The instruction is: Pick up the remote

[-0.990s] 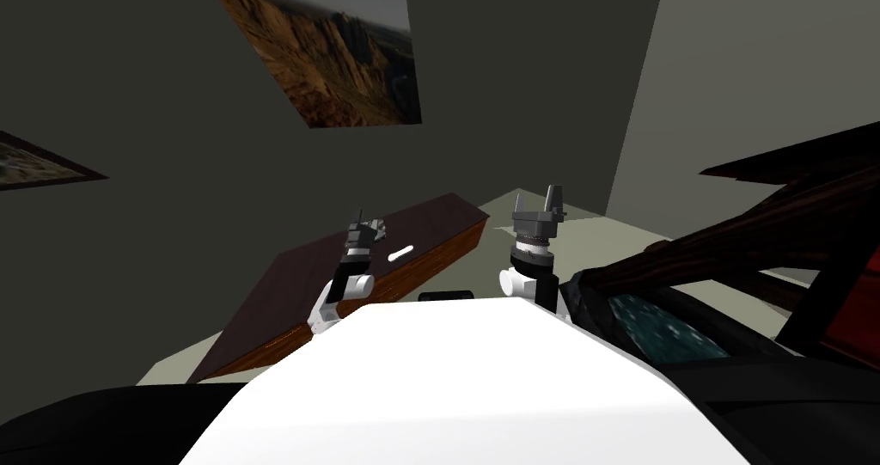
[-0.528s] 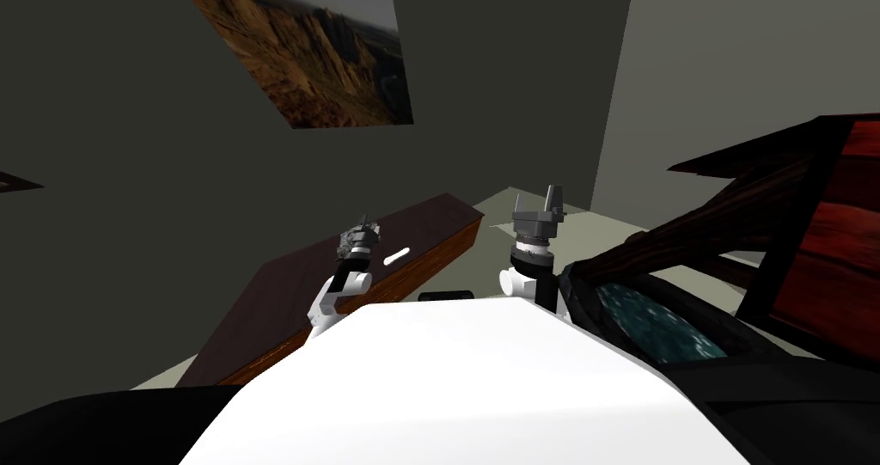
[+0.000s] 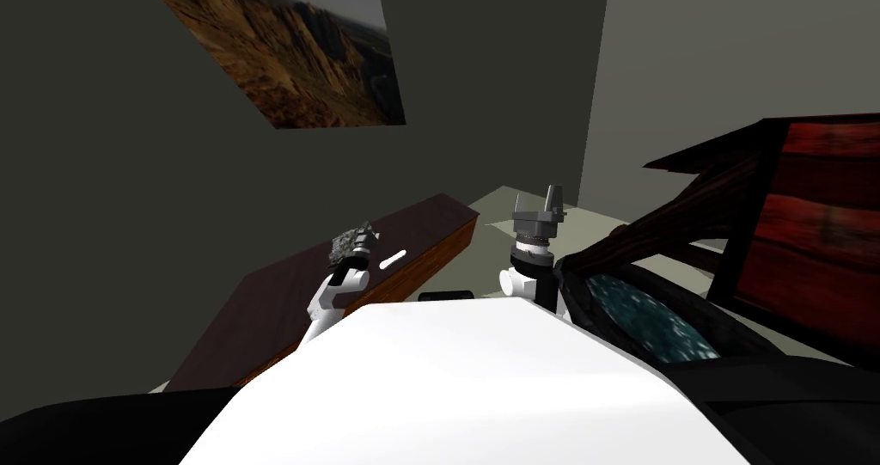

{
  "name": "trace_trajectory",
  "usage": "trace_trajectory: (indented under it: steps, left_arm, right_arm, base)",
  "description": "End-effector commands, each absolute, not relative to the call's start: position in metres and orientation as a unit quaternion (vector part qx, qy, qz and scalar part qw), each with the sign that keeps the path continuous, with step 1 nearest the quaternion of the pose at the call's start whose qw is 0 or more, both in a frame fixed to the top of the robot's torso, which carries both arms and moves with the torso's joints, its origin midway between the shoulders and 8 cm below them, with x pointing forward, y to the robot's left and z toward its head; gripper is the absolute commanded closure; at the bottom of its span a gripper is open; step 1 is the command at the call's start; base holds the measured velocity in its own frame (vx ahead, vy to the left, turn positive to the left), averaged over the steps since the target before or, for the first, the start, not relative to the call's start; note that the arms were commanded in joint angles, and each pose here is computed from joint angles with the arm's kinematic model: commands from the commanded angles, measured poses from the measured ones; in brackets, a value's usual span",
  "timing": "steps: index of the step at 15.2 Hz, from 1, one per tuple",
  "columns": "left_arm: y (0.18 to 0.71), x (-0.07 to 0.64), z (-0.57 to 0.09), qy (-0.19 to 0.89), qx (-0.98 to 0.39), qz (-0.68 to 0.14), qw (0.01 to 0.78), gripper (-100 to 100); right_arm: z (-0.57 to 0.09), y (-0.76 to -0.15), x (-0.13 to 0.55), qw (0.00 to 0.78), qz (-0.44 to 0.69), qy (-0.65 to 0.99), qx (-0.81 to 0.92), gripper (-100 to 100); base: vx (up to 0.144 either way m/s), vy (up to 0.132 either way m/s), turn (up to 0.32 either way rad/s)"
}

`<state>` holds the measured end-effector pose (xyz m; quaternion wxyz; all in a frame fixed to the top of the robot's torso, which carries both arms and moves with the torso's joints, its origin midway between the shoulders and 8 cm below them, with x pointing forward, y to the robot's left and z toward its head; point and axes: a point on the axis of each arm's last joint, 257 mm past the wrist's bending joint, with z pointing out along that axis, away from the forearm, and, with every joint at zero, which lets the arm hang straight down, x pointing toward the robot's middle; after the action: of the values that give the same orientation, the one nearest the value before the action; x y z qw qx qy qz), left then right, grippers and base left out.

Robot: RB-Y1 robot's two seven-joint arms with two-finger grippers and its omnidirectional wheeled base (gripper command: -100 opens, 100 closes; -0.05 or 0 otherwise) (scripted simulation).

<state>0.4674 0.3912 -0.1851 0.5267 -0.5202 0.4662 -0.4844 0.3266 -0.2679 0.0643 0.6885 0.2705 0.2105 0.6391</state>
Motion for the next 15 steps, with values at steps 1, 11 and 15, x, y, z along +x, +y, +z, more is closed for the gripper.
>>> trace_trajectory:
  steps: [1,11,15]
  left_arm:
    - [0.409,0.472,-0.205,0.471,-0.547,-0.466,0.511,-100]
    - [0.458,0.467,-0.283,0.483,-0.646,-0.387,0.447,-100]
    - [0.472,0.46,-0.31,0.483,-0.68,-0.357,0.421,-100]
  right_arm:
    - [0.064,-0.268,0.327,0.688,0.639,0.21,0.271,0]
    - [0.064,-0.268,0.327,0.688,0.639,0.21,0.271,0]
    - [0.064,-0.268,0.327,0.688,0.639,0.21,0.271,0]
  base:
    - [0.008,0.002,-0.139]
    - [0.009,0.005,-0.106]
    - [0.009,0.007,-0.093]
